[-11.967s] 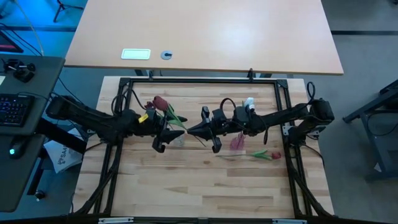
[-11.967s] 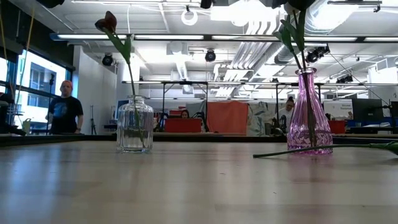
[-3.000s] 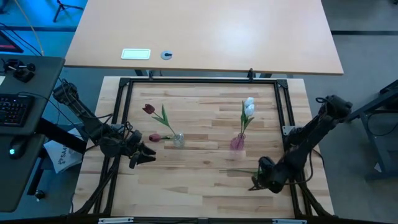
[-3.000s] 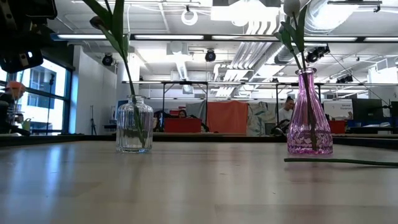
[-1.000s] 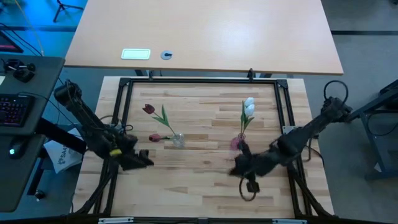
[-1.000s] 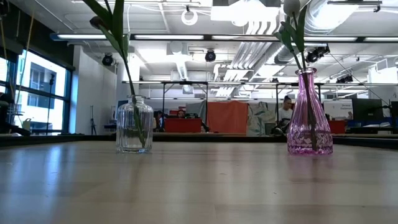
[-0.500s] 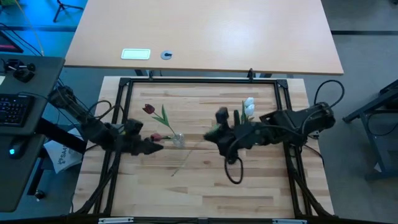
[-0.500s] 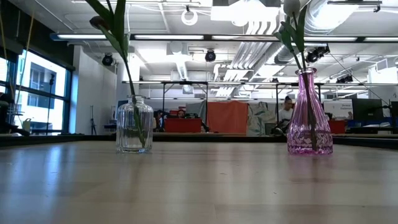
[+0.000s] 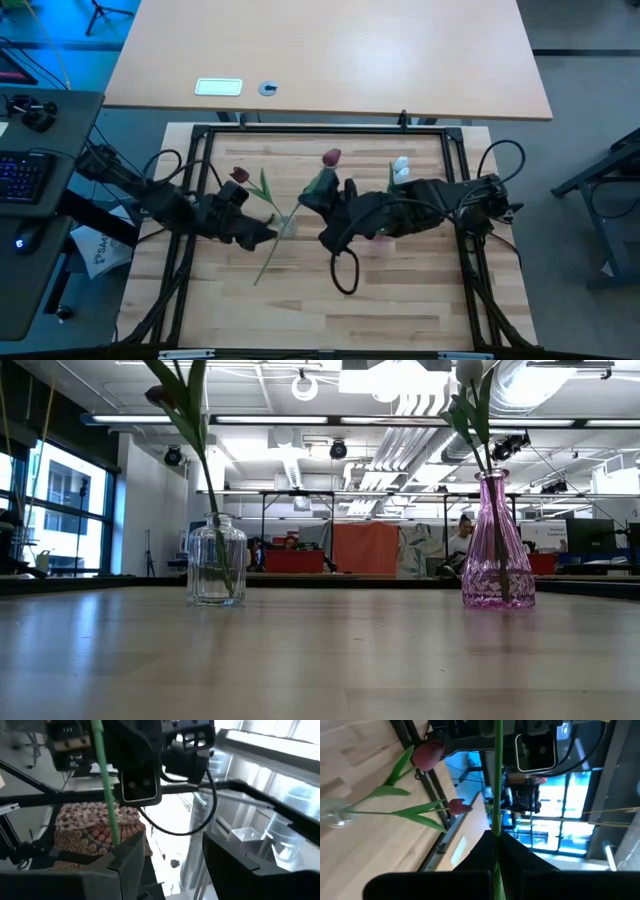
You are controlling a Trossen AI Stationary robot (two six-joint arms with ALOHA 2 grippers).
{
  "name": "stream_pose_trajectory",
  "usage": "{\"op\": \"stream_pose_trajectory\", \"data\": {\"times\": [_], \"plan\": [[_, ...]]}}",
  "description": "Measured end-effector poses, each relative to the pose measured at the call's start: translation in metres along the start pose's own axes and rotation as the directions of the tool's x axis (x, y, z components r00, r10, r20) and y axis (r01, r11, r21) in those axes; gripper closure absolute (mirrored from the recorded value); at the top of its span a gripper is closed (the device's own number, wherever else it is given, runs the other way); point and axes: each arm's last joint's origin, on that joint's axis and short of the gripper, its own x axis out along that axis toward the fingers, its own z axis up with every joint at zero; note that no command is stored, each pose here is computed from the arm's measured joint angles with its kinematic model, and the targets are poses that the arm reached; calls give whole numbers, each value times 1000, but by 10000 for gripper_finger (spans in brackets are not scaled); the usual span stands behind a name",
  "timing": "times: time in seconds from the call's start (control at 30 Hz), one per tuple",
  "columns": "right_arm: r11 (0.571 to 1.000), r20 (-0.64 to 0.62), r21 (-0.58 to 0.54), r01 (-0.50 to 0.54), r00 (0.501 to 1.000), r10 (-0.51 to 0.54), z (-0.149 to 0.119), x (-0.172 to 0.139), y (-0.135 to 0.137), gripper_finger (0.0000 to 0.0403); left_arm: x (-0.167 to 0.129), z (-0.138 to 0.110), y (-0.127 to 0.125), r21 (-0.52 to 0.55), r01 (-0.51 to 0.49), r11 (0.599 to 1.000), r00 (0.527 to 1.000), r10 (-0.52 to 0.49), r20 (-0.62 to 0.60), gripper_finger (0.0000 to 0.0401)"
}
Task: Sort flowers into vase by color
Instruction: Put the red flower into the transparent vase
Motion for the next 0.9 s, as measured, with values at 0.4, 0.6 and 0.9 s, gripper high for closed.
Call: {"op": "stream_pose_trajectory", "data": {"times": [0.4, 0.6, 0.9], "plan": [[994, 34, -52, 100, 995, -98, 8, -10, -10, 402, 15, 10, -1, 24, 20, 1000, 1000, -21, 20, 218], [995, 38, -66, 74, 997, -71, 12, -17, -6, 402, 8, 25, -19, 144, 122, 982, 987, -135, 82, 218], [986, 35, -108, 124, 992, -120, 12, -19, -13, 402, 14, 33, 0, 63, -26, 998, 996, 20, 90, 218]]}}
